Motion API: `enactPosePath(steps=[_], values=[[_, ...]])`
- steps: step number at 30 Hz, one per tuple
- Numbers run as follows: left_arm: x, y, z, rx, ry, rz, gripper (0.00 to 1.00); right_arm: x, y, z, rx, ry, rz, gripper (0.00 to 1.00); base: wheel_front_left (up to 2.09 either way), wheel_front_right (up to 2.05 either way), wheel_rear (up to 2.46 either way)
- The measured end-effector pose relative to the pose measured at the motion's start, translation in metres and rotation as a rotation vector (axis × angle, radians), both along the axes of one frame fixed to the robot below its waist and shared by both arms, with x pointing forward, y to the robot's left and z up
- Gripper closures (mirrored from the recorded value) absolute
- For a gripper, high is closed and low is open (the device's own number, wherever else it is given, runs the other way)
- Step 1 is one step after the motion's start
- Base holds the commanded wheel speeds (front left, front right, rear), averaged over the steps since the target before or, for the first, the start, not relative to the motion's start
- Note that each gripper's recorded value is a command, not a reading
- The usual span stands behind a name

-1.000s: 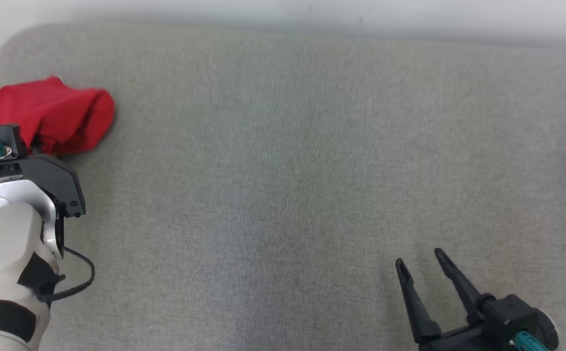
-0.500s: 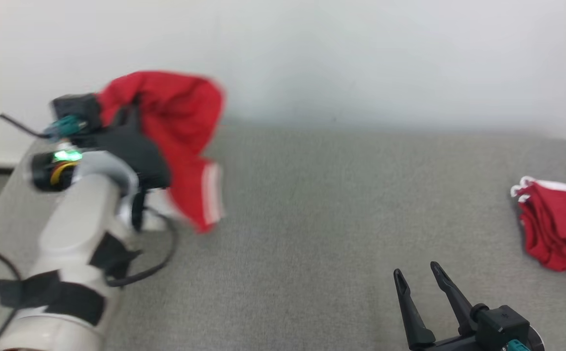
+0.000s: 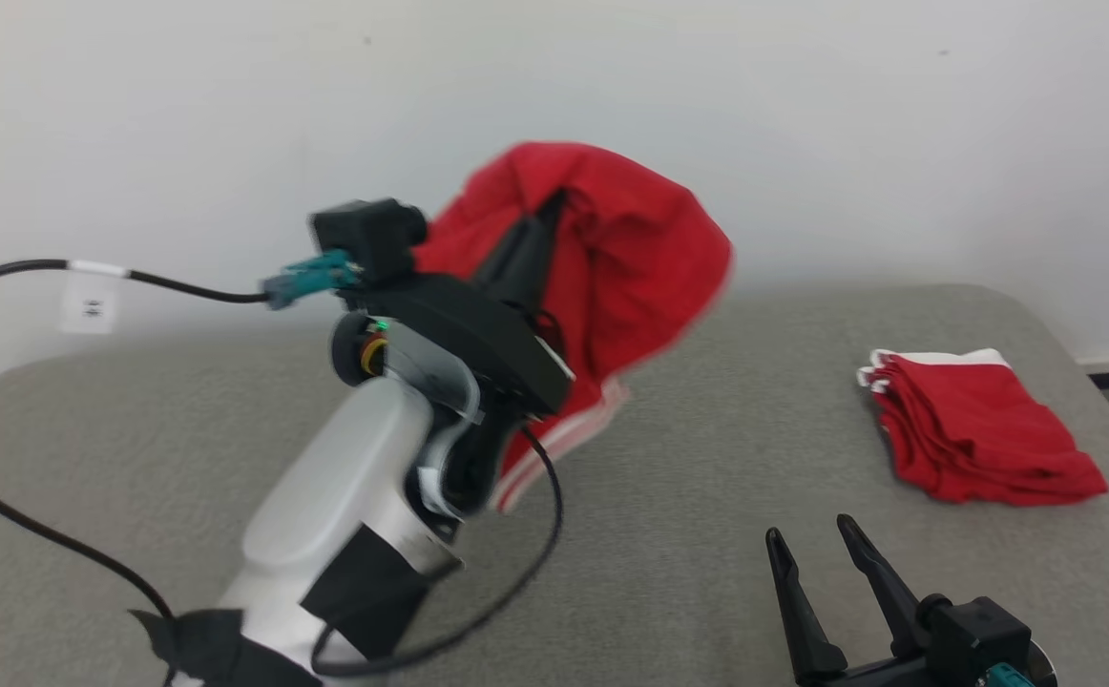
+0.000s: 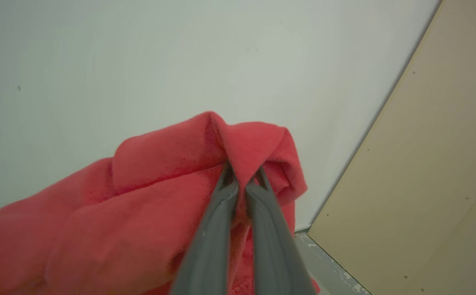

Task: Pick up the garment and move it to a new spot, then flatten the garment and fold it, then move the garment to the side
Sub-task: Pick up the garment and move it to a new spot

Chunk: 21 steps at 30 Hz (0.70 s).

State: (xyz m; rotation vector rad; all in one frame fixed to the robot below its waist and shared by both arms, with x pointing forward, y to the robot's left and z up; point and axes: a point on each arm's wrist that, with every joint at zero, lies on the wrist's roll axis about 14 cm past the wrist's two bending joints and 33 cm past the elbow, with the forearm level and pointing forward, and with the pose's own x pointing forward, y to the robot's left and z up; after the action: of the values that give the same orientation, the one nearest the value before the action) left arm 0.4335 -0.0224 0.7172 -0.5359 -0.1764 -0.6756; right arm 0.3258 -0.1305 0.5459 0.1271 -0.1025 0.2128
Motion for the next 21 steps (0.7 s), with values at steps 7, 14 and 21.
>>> enactPosePath(steps=[7,14,21], values=[[-0.021,-0.059,-0.016,0.035,0.044,-0.099,1.00,-0.010,-0.027,0.003,0.009,-0.011,-0.089,0.00,0.00,0.00,0.00],[0.012,-0.035,-0.103,0.239,0.167,0.052,1.00,-0.017,-0.043,-0.003,0.019,0.008,-0.148,0.00,0.00,0.00,0.00],[0.023,0.004,-0.195,0.374,0.353,0.171,0.67,-0.018,-0.052,-0.009,0.020,0.023,-0.177,0.00,0.00,0.00,0.00]])
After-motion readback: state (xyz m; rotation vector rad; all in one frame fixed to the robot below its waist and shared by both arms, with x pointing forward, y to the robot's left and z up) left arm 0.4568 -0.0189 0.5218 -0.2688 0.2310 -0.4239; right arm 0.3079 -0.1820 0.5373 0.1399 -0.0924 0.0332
